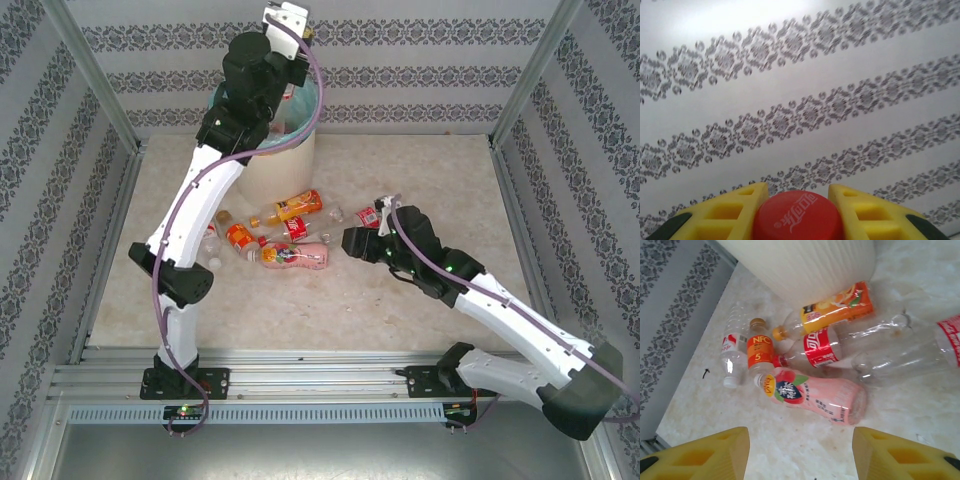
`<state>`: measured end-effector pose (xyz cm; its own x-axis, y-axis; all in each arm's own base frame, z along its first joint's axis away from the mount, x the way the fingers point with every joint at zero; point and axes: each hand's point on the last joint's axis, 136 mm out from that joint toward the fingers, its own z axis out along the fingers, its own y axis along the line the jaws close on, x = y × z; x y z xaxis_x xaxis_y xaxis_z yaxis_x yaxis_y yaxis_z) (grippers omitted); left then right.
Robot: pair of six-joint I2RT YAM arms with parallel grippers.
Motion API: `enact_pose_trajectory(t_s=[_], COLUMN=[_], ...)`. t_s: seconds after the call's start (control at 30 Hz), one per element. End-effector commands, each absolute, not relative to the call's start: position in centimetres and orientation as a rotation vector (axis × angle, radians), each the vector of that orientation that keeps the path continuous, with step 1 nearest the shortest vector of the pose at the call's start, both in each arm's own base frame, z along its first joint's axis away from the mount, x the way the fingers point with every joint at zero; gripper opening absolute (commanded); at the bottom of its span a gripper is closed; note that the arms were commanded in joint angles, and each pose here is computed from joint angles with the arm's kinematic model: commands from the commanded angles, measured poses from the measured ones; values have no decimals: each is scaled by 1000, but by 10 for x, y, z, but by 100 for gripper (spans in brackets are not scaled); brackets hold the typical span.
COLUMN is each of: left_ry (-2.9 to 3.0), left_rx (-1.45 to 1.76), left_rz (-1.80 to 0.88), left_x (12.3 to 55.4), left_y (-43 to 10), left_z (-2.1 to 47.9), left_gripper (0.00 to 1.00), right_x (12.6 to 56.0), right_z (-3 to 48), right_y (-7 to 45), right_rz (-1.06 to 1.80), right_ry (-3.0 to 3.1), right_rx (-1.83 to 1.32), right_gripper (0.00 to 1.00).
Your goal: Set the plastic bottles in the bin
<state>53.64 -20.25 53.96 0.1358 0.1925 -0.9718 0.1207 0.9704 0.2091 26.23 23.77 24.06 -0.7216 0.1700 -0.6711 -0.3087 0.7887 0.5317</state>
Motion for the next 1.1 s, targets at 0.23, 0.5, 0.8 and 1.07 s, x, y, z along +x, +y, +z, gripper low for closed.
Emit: enact_pose_trajectory(t_s=[0.23, 0.5, 0.8, 1.07], left_ry=[1567, 1662, 1839, 1946], left_rx=[180, 203, 275, 265], left_rz=[-89, -149, -103, 1], left_x=[594, 612, 624, 631], left_y=[-181, -192, -197, -182], left_z=[475, 431, 360, 318], left_gripper=[0, 0, 0, 1], right_x=[259, 256, 255, 257], right_z=[239, 233, 225, 219], right_y=[244, 236, 238, 242], right_rz=[797, 773, 772, 775], right_ry=[2216, 2220, 2240, 2257], right_rx=[-135, -112, -110, -108], right_gripper=[58, 59, 59, 59])
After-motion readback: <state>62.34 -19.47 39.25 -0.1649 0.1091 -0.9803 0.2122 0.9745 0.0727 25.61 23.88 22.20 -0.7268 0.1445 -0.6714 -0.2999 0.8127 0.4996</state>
